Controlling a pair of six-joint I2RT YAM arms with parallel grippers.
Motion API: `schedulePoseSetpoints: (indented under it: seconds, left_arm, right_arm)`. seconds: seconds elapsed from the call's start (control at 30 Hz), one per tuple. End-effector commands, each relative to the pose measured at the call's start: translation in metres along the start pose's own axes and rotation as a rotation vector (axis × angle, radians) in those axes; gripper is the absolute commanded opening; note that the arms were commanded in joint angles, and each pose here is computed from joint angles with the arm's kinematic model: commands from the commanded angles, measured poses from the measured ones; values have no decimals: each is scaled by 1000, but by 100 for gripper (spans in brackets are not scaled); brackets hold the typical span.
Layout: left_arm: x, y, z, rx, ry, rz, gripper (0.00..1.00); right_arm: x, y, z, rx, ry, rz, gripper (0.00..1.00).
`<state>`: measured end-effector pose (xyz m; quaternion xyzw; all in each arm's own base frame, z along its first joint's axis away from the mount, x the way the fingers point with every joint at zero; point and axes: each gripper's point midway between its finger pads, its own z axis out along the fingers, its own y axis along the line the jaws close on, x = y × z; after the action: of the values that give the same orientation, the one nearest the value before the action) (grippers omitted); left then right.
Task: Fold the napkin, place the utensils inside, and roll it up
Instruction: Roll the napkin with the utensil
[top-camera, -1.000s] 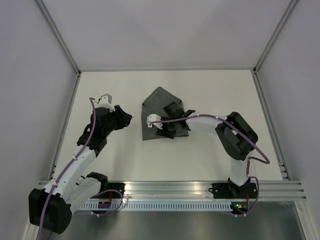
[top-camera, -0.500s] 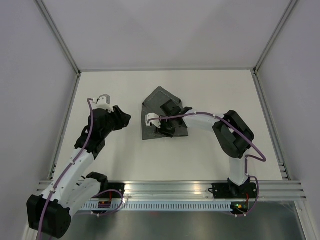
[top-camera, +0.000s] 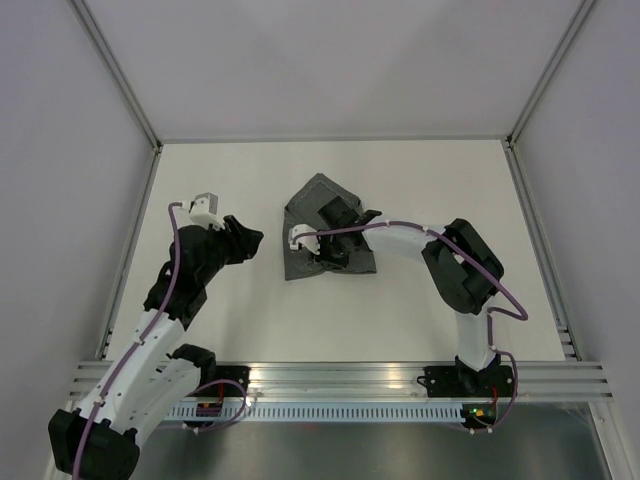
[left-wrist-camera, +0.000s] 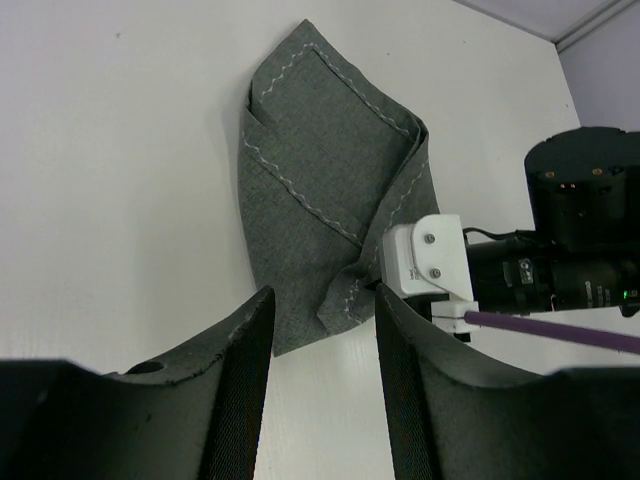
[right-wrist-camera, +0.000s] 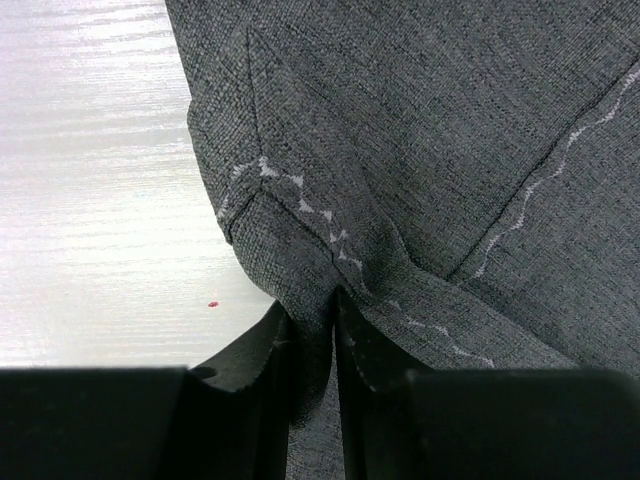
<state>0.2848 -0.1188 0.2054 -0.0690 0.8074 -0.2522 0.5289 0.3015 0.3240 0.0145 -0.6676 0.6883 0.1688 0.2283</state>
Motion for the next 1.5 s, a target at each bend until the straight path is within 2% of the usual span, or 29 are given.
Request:
schedulePoseSetpoints:
  seconds: [0.0, 0.27, 0.47, 0.73, 0.9, 1.03, 1.2, 1.23, 1.47]
  left_arm:
    - [-2, -13, -6, 70, -35, 38, 50]
    - [6, -41, -11, 198, -103, 114, 50]
    - [28, -60, -15, 310, -113, 198, 49]
    - [66, -81, -13, 393, -54, 352, 49]
    - [94, -84, 4, 317, 12, 476, 49]
    - [105, -88, 13, 277, 25, 567, 53]
    - [103, -100, 25, 271, 24, 690, 65]
    - [108, -101, 29, 277, 39, 728, 66]
    - [109, -120, 35, 387, -51, 891, 68]
  right_arm:
    - [44, 37, 12, -151, 143, 110, 23]
    - [51, 46, 10, -266, 143, 197, 18]
    - [60, 51, 7, -331, 149, 246, 17]
    - [69, 52, 6, -385, 177, 289, 16]
    - [73, 53, 7, -438, 206, 309, 15]
    - [76, 54, 5, -471, 219, 323, 14]
    - [78, 56, -2, -510, 232, 331, 13]
    - [79, 57, -4, -516, 236, 337, 13]
    - [82, 57, -9, -552, 249, 361, 12]
